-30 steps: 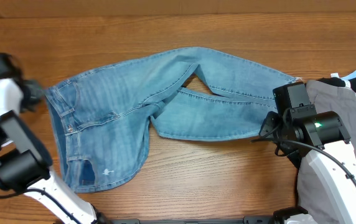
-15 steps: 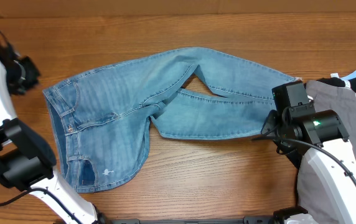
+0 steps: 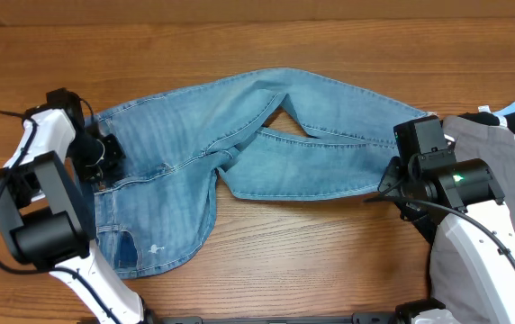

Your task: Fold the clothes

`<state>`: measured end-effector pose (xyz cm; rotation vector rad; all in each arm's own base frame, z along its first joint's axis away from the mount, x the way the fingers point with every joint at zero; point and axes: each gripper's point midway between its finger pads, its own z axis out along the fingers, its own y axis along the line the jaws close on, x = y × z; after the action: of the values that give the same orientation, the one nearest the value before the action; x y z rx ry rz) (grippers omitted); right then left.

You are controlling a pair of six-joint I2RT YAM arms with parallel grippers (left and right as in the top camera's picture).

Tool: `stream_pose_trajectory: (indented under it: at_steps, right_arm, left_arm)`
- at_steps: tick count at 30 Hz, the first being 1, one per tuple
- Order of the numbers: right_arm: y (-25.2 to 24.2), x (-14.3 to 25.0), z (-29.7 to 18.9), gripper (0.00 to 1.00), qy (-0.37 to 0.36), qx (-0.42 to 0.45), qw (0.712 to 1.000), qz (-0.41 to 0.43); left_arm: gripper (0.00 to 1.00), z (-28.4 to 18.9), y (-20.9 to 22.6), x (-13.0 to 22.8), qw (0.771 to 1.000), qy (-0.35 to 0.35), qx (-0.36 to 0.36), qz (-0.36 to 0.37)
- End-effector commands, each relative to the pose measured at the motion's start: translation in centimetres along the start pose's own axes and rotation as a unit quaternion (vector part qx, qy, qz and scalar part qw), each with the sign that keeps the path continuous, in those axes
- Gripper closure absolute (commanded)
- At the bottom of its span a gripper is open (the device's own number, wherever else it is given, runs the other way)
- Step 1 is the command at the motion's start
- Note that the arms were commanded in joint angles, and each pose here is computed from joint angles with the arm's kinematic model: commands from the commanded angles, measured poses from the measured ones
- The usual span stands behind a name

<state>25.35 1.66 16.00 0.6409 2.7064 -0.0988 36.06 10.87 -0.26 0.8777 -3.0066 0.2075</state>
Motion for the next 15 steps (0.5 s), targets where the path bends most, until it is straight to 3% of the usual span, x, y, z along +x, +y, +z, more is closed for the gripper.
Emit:
stream_pose_trajectory:
  at_steps: [1,3,6,10,15]
  right_arm:
    - [-0.2,-0.9,-0.4,0.92,-0.015,0.005,1.000,0.008]
    - [-0.3,-0.8,-0.4,0.92,-0.015,0.005,1.000,0.007]
    - [-0.7,0.0,-0.4,0.92,0.004,0.013,1.000,0.003]
    - [-1.0,0.6,-0.4,0.92,0.016,0.019,1.000,-0.001]
    - [-1.9,0.8,-0.5,0.87,0.016,0.040,0.999,-0.007]
  left_arm:
    - [0.96,1.2,6.2,-2.9,0.984,-0.081,-0.149,-0.062]
    - [0.96,-0.1,8.5,-5.5,0.962,-0.150,-0.204,-0.102]
    - [0.96,-2.4,9.1,-10.4,0.945,-0.241,-0.184,-0.122]
    - [0.96,-5.4,7.4,-14.0,0.942,-0.290,-0.152,-0.077]
    - [0.92,-11.6,6.8,-17.5,0.923,-0.344,-0.164,-0.055]
